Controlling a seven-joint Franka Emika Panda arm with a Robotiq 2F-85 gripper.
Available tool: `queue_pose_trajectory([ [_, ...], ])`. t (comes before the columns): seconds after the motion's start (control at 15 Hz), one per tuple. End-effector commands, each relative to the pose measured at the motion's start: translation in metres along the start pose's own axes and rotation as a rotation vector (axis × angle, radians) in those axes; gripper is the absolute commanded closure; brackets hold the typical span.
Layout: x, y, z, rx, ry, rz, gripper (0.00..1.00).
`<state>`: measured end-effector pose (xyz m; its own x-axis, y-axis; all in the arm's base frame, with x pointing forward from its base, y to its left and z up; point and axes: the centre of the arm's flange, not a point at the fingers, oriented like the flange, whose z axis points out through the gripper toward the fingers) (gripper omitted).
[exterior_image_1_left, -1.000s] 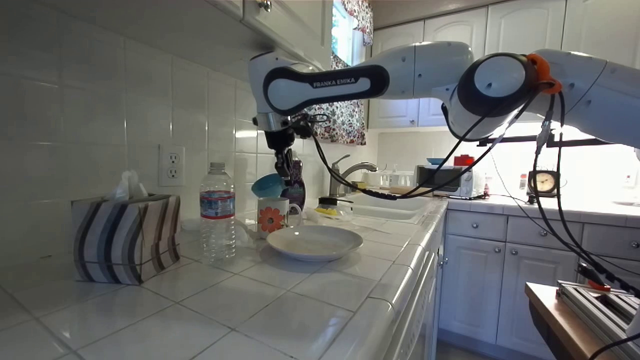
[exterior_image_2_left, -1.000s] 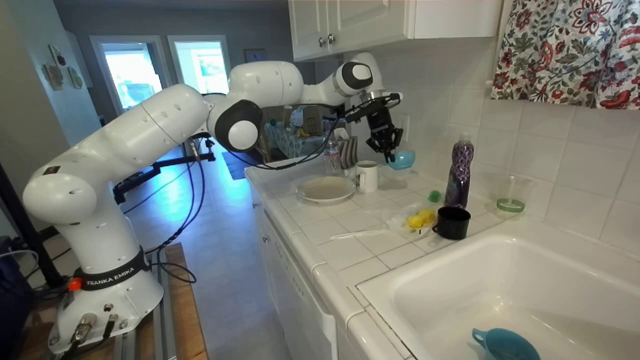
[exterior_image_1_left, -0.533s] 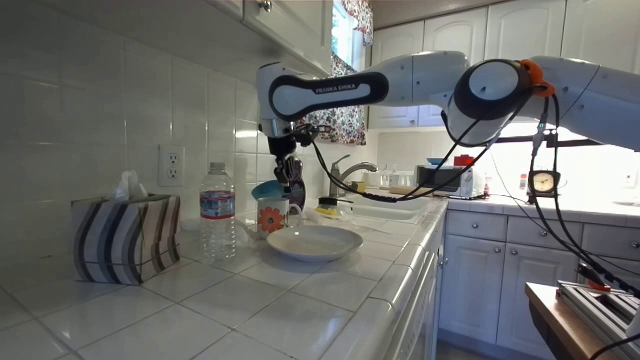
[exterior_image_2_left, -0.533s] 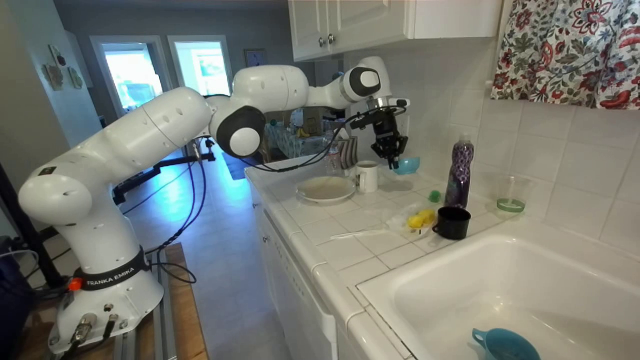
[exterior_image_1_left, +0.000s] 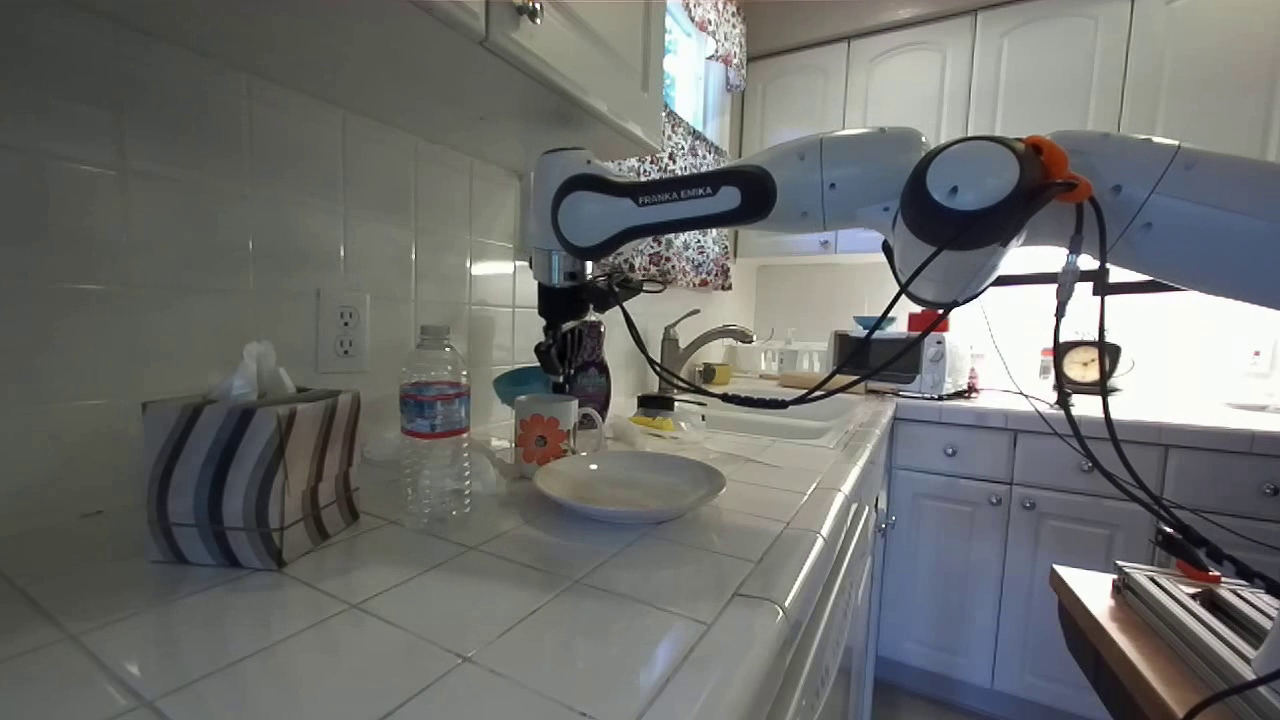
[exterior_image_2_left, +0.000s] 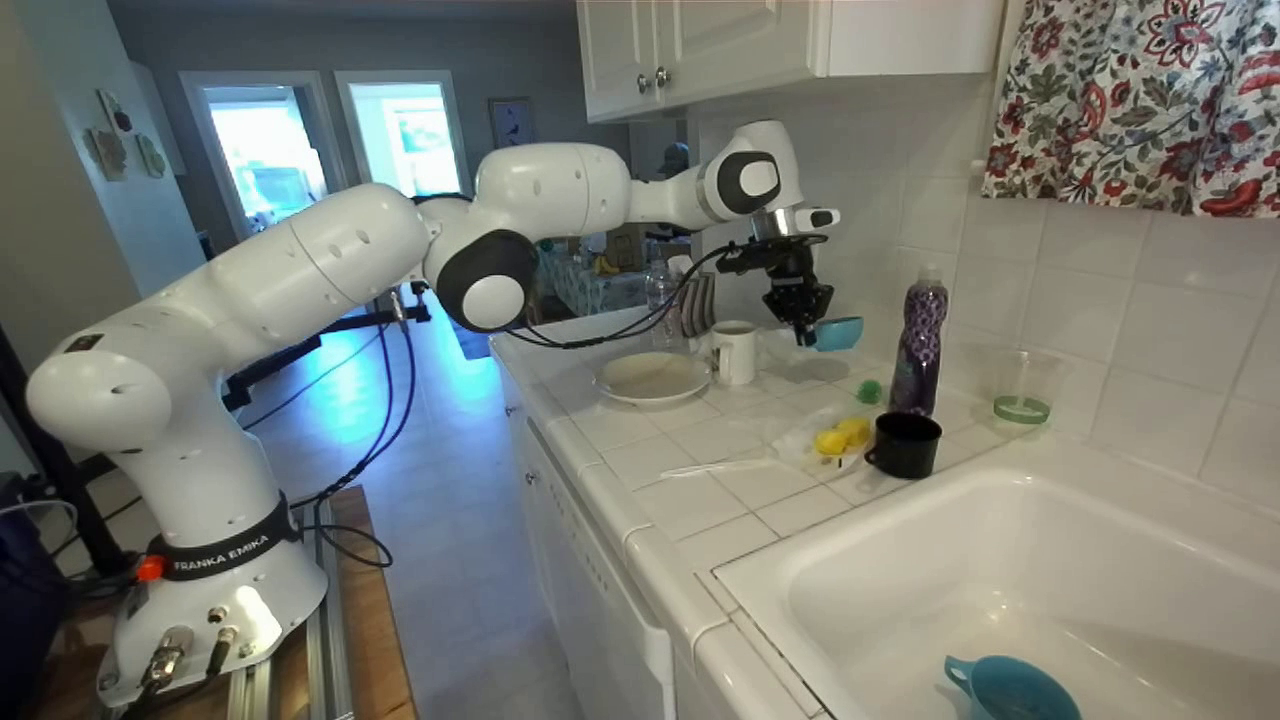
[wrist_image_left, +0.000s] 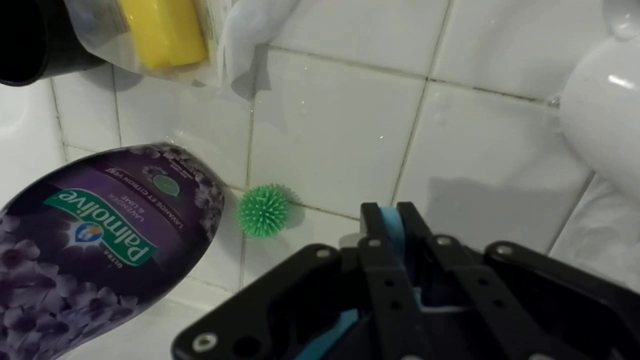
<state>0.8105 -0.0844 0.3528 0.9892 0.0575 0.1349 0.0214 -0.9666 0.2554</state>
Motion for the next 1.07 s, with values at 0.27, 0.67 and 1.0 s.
queue_pose_trajectory([
  [0.27, -0.042, -0.011, 0.023, 0.127, 0.091, 0.093, 0.97],
  [0.67, -0.041, -0.018, 0.037, 0.182, 0.113, 0.140, 0.97],
  [1.0, -0.042, -0.018, 0.050, 0.223, 0.130, 0.168, 0.97],
])
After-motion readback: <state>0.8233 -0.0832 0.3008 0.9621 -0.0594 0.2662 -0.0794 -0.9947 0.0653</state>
